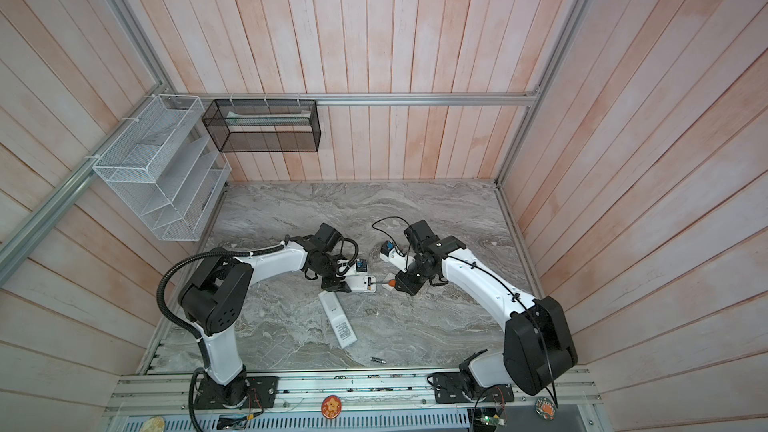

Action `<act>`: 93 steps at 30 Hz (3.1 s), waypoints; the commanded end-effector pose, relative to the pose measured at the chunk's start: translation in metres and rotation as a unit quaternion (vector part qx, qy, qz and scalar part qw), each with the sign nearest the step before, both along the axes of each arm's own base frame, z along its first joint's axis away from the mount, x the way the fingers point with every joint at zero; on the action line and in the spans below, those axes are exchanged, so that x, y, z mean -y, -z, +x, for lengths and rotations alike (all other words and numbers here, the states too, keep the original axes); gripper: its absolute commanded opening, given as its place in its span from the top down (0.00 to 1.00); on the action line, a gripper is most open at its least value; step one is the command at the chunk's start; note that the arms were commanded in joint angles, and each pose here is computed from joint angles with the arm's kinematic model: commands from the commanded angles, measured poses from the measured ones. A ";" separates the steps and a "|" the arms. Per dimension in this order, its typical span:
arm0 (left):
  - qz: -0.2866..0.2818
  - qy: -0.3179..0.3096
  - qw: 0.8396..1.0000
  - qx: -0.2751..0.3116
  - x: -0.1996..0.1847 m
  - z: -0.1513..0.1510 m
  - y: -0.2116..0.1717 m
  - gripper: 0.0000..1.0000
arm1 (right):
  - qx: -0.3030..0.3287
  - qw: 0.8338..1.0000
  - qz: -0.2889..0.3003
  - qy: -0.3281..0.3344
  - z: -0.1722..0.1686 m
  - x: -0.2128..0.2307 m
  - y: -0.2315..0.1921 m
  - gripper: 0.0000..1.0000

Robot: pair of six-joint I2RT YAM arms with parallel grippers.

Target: Unload the batteries from the remote control

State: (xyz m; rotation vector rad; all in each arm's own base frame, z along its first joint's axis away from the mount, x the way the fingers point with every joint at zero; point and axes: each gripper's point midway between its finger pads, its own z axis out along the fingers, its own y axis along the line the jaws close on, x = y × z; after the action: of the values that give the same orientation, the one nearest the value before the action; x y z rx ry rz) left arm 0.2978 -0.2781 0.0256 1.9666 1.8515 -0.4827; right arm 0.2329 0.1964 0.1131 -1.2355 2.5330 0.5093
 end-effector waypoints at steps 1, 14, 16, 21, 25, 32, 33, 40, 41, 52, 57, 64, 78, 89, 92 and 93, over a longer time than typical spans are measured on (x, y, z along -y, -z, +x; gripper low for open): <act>0.005 0.001 1.000 -0.023 -0.007 -0.012 0.003 0.74 | -0.032 0.999 0.029 -0.020 -0.016 -0.012 -0.004 1.00; 0.005 0.003 1.000 -0.025 -0.007 -0.013 0.005 0.74 | -0.038 0.999 0.029 -0.015 -0.017 -0.012 -0.004 1.00; 0.006 0.002 1.000 -0.025 -0.007 -0.013 0.004 0.74 | -0.037 0.999 0.028 -0.013 -0.017 -0.011 -0.004 1.00; 0.007 0.002 1.000 -0.025 -0.007 -0.013 0.005 0.74 | -0.038 0.999 0.022 -0.011 -0.018 -0.009 -0.005 1.00; 0.005 0.003 1.000 -0.026 -0.007 -0.014 0.003 0.74 | -0.047 0.999 0.019 -0.015 -0.018 -0.009 -0.001 1.00; -0.014 0.010 0.999 -0.039 -0.003 -0.019 -0.004 0.74 | -0.044 0.999 0.013 -0.022 -0.017 -0.009 0.006 1.00; -0.019 0.011 0.999 -0.043 -0.002 -0.020 -0.006 0.74 | -0.044 0.999 0.014 -0.024 -0.016 -0.010 0.007 1.00; -0.032 0.011 0.998 -0.058 -0.001 -0.022 -0.012 0.74 | -0.048 0.998 0.021 -0.032 -0.016 -0.013 0.014 1.00; -0.032 0.012 0.998 -0.057 -0.002 -0.022 -0.012 0.74 | -0.048 0.998 0.021 -0.032 -0.016 -0.012 0.015 1.00; -0.034 0.009 0.997 -0.063 -0.002 -0.022 -0.011 0.75 | -0.012 0.994 0.095 -0.042 -0.011 -0.030 -0.023 1.00; -0.029 0.008 0.997 -0.065 -0.003 -0.022 -0.008 0.75 | 0.000 0.995 0.096 -0.038 -0.009 -0.029 -0.034 1.00; -0.024 0.006 0.998 -0.064 -0.004 -0.022 -0.005 0.75 | 0.010 0.995 0.092 -0.032 -0.005 -0.028 -0.043 1.00; -0.012 0.004 0.998 -0.068 -0.007 -0.022 0.003 0.75 | 0.033 0.994 0.098 -0.021 0.000 -0.027 -0.056 1.00; 0.005 -0.005 1.000 -0.003 -0.012 -0.010 0.001 0.76 | -0.017 1.000 0.006 -0.005 -0.003 -0.005 -0.008 1.00; 0.005 -0.002 1.000 0.001 -0.011 -0.011 -0.001 0.76 | -0.018 1.000 0.011 -0.007 -0.001 -0.008 -0.006 1.00; 0.006 -0.001 1.000 0.002 -0.011 -0.011 -0.001 0.76 | -0.017 1.000 0.013 -0.007 0.000 -0.009 -0.006 1.00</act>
State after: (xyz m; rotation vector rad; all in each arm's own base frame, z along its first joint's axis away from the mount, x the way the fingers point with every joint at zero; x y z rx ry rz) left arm 0.2870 -0.2705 0.0264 1.9623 1.8643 -0.5093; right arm 0.2346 0.2070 0.1225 -1.2317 2.5257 0.5833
